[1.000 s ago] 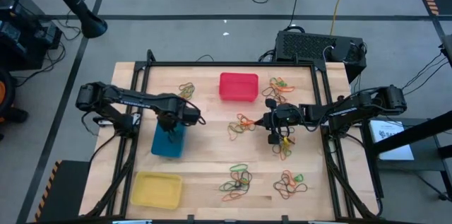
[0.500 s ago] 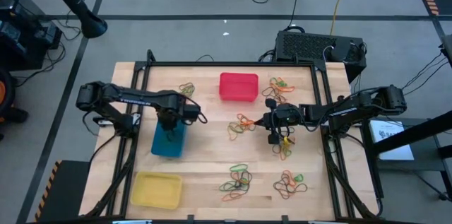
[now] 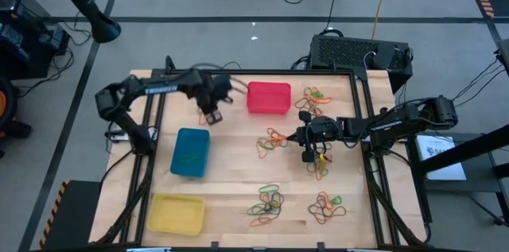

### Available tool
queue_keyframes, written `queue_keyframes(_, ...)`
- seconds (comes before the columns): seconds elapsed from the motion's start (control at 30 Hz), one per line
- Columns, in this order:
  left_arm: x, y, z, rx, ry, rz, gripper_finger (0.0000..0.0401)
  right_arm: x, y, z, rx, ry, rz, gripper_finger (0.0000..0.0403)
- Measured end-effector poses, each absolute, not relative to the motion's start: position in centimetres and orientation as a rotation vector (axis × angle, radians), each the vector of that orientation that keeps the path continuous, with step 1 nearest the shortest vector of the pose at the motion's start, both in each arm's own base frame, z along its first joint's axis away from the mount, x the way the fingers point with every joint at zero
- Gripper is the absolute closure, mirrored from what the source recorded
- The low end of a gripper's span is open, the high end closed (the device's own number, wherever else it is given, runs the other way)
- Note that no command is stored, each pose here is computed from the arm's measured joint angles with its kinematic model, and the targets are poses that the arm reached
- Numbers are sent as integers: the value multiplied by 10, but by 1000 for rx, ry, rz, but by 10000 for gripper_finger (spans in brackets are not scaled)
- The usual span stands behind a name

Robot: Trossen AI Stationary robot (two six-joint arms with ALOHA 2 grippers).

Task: Sort rubber bands into baskets

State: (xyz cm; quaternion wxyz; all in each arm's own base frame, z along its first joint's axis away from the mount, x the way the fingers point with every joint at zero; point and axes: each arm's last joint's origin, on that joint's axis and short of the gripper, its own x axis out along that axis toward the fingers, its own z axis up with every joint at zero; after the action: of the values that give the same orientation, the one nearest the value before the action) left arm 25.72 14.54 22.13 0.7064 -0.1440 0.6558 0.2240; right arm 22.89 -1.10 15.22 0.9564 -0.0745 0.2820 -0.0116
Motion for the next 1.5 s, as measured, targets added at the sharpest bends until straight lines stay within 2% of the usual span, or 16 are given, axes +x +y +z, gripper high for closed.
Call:
queue_keyframes(0.1,249,175,208,-444,1444,564,331,229,-11,152,-151,574,-23,403)
queue_keyframes(0.2,247,191,197,-540,1408,548,331,229,-11,152,-152,581,-22,403)
queue_keyframes(0.57,255,208,156,-551,1490,645,331,228,-11,151,-166,586,-19,403)
queue_keyframes(1.1,254,209,154,-542,1501,678,331,228,-12,151,-164,587,-20,403)
queue_keyframes(1.33,257,210,140,-538,1549,639,332,228,-12,151,-144,587,-25,403)
queue_keyframes(1.4,259,208,140,-521,1553,628,339,228,-12,151,-143,587,-26,403)
queue_keyframes(1.5,261,205,147,-484,1538,612,373,228,-11,151,-142,587,-26,403)
